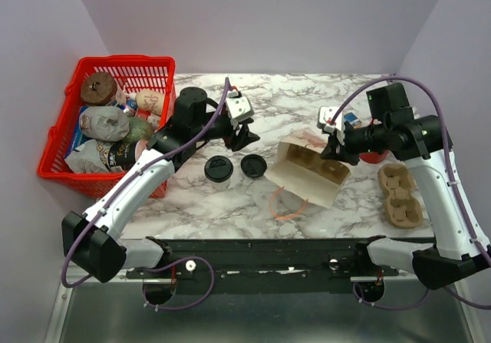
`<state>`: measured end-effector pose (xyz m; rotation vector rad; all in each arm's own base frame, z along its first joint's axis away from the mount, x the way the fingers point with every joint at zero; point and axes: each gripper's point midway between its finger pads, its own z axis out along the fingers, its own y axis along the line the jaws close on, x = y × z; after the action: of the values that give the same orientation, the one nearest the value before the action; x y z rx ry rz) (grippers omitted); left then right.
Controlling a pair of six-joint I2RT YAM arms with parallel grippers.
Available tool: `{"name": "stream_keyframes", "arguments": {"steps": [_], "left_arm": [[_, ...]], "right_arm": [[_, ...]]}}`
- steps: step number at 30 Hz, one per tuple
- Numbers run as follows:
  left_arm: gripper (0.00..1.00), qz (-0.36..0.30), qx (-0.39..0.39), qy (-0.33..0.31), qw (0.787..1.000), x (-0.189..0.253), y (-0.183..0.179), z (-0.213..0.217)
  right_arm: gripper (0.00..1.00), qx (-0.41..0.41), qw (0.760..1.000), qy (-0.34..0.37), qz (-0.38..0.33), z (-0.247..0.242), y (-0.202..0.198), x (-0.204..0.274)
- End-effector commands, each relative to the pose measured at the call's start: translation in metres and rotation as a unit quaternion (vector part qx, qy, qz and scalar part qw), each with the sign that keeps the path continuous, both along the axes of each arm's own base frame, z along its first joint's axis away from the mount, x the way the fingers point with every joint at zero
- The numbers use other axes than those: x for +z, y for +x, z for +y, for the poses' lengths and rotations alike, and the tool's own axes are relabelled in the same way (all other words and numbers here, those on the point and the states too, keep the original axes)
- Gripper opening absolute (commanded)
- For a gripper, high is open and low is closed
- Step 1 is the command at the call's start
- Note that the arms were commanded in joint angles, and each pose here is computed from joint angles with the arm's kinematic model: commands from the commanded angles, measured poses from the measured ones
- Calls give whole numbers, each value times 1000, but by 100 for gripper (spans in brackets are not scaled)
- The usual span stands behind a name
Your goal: Pack the takeout coffee
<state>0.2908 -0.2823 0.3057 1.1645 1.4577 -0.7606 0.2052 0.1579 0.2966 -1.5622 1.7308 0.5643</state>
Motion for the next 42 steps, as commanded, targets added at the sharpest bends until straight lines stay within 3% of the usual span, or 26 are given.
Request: {"name": "stream_keyframes", "arguments": {"steps": [1, 5, 11, 13, 14, 15, 21, 24, 33, 35, 39, 40, 42], "left_arm": [[63, -2, 8, -4, 1000, 8, 5, 4], [64, 1, 21, 7, 1000, 8, 7, 13], [87, 25, 76, 55, 995, -3, 11, 38], [89, 50, 60, 100, 992, -16, -2, 50], [93, 25, 27, 130, 991, -20, -8, 54], [96, 58, 12, 172, 983, -39, -24, 65], [99, 50, -34, 309, 949, -80, -36, 105], [99, 22, -73, 336, 939, -99, -40, 113], [98, 37, -125, 350, 928, -119, -26, 115], [98, 39, -127, 384, 914, -126, -19, 125], [97, 88, -116, 427, 892, -137, -14, 142], [99, 96, -116, 427, 891, -140, -12, 143], [99, 92, -118, 420, 895, -141, -9, 144]], "right_arm": [[3, 19, 999, 23, 22, 10, -7, 19], [3, 7, 1000, -2, 25, 5, 6, 10], [4, -38, 998, -7, 41, -13, 41, -2], [9, -50, 998, -10, 43, -19, 52, -4], [9, -55, 998, -14, 37, -21, 56, -3], [11, -59, 997, -18, 38, -22, 59, -5], [17, -72, 996, -18, 42, -22, 73, -12], [20, -83, 995, -9, 52, -19, 80, -14], [27, -91, 994, -10, 55, -21, 78, -16], [30, -93, 994, -10, 55, -21, 77, -17], [47, -108, 993, -4, 40, -23, 77, -8], [62, -115, 993, 0, 25, -24, 79, -1], [72, -131, 991, 7, 14, -26, 80, 8]]}}
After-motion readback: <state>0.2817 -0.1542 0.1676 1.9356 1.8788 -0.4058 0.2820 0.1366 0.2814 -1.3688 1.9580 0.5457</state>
